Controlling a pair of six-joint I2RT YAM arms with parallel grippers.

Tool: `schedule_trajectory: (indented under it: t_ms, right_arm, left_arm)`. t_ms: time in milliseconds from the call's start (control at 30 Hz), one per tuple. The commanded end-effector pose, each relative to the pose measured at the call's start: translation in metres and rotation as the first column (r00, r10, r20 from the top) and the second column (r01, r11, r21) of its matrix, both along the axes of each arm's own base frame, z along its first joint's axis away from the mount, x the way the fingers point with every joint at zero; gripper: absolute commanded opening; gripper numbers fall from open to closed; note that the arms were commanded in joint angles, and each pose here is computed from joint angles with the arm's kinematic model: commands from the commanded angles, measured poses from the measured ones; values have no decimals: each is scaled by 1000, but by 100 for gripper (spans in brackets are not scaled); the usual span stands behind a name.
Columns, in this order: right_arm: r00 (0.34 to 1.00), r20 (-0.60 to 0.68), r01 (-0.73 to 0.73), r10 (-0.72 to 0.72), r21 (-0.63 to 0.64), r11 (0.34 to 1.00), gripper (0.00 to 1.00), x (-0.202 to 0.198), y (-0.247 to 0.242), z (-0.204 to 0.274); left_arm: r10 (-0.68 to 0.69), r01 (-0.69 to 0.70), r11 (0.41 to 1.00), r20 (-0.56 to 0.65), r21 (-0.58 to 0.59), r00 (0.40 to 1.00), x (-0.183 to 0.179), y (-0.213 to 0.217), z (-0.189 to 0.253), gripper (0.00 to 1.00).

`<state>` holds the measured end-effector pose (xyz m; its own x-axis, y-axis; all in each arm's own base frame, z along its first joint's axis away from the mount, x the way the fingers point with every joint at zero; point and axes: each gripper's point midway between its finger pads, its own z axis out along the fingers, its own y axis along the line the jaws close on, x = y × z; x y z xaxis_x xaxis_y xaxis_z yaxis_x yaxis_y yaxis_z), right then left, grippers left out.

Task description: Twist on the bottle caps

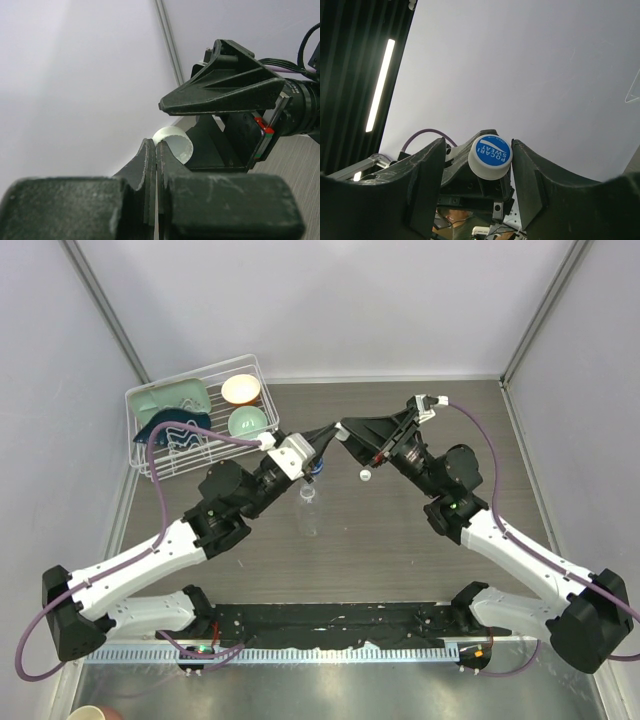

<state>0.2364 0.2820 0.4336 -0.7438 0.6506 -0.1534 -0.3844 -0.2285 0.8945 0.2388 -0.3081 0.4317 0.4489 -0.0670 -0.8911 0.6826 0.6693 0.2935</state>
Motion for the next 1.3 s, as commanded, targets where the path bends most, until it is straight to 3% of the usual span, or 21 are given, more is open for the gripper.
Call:
schedule_trajectory:
  t_ms: [0,767,933,1033,1133,1167,1233,1267]
  right_arm:
    - [999,53,8,-11,56,998,59,-6,-6,23]
    - [997,70,-21,17,49,999,37,-8,6,26]
    - [998,65,5,-6,18,1000,24,-8,4,23]
    - [997,63,55,-51,-66,996,19,-8,1,16]
    - [986,80,158,-145,-199,967,15,-4,-10,6]
    - [982,94,183,-166,-226,957,14,-4,-13,9]
    - [975,95,222,-203,-305,926,13,-1,-19,-5]
    - [971,107,237,-214,-310,921,12,-4,-23,-1]
  left_arm:
    - [-6,8,999,41,-50,999,-7,7,15,0]
    - [9,-9,1000,42,-7,999,-4,8,-7,0]
    - [28,-29,999,43,33,999,0,7,-11,2]
    - [91,-85,991,-59,99,994,10,13,-19,33]
    - [121,-105,988,-142,118,982,12,23,-6,50]
    - [120,-107,990,-154,91,981,9,29,8,63]
    - [124,-98,988,-230,121,965,5,36,-2,68]
    - [122,-98,989,-243,109,962,0,42,4,80]
